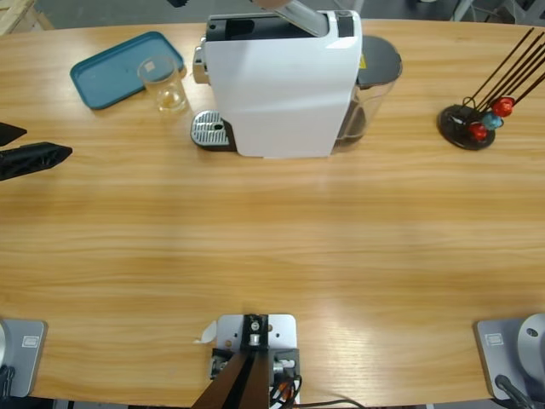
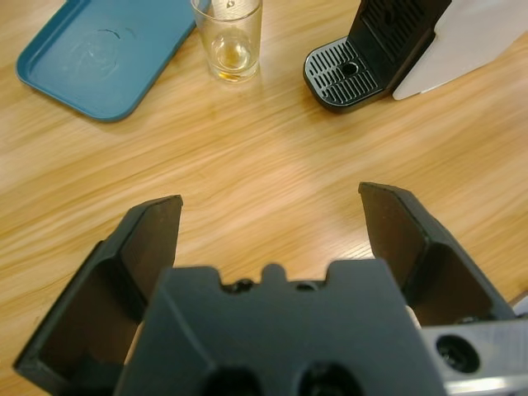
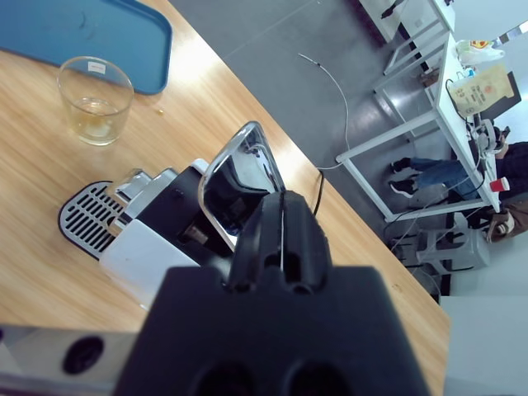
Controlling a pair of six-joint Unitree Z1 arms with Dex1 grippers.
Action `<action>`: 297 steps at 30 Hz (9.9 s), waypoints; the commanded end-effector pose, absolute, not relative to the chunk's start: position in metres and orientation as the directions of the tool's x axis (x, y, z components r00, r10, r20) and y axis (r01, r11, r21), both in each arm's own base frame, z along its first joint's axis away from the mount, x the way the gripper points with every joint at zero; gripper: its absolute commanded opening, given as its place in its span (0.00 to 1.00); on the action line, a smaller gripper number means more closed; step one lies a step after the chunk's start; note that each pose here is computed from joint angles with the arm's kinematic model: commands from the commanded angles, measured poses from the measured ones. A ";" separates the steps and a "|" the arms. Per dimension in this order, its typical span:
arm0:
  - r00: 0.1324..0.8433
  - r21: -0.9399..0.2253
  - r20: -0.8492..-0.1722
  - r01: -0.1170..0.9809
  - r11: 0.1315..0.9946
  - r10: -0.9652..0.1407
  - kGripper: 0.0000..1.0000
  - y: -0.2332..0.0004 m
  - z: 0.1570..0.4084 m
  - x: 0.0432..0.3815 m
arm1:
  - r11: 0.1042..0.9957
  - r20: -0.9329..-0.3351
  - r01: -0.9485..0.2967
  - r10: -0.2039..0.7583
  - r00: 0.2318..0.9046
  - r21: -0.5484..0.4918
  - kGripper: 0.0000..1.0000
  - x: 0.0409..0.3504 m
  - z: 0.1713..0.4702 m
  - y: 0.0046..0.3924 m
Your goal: Pour coffee
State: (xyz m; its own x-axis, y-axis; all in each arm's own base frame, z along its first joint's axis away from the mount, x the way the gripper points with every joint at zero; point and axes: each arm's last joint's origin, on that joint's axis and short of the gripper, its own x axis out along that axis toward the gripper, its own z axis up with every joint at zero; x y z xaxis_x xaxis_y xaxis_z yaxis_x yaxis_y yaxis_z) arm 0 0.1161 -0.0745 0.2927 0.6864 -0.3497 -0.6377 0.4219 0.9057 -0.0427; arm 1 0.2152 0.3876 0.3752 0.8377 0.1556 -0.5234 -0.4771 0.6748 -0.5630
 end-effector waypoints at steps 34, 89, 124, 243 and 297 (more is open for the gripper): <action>0.670 -0.054 -0.636 0.456 0.888 -0.382 0.89 -0.070 0.285 0.105 | 0.594 -0.653 -0.556 0.067 0.754 -0.581 0.00 0.232 0.267 0.426; 0.662 -0.060 -0.640 0.463 0.884 -0.390 0.90 -0.071 0.284 0.106 | 0.742 -0.557 -0.418 0.072 0.827 -0.524 0.00 0.207 0.314 0.394; 0.578 -0.085 -0.683 0.544 0.835 -0.446 0.99 -0.083 0.277 0.115 | 0.860 -0.794 -0.509 0.289 0.534 -0.030 0.99 0.105 0.294 0.155; 0.524 -0.103 -0.578 0.714 0.693 -0.626 0.18 -0.154 0.214 0.261 | 0.868 -0.834 -0.496 0.283 0.474 0.013 0.89 0.129 0.274 0.134; 0.410 -0.103 -0.683 0.766 0.635 -0.605 0.99 -0.188 0.160 0.277 | 0.862 -0.829 -0.507 0.302 0.470 0.027 0.89 0.126 0.277 0.132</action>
State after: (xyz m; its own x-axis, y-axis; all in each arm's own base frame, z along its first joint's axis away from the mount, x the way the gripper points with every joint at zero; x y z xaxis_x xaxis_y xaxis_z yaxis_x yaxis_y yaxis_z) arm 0 0.2861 -0.1892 0.1860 0.4761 -0.6309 -0.6126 0.7574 0.6482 -0.0790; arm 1 0.1283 0.1374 0.2845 0.4837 0.3100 -0.8185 -0.5071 0.8615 0.0266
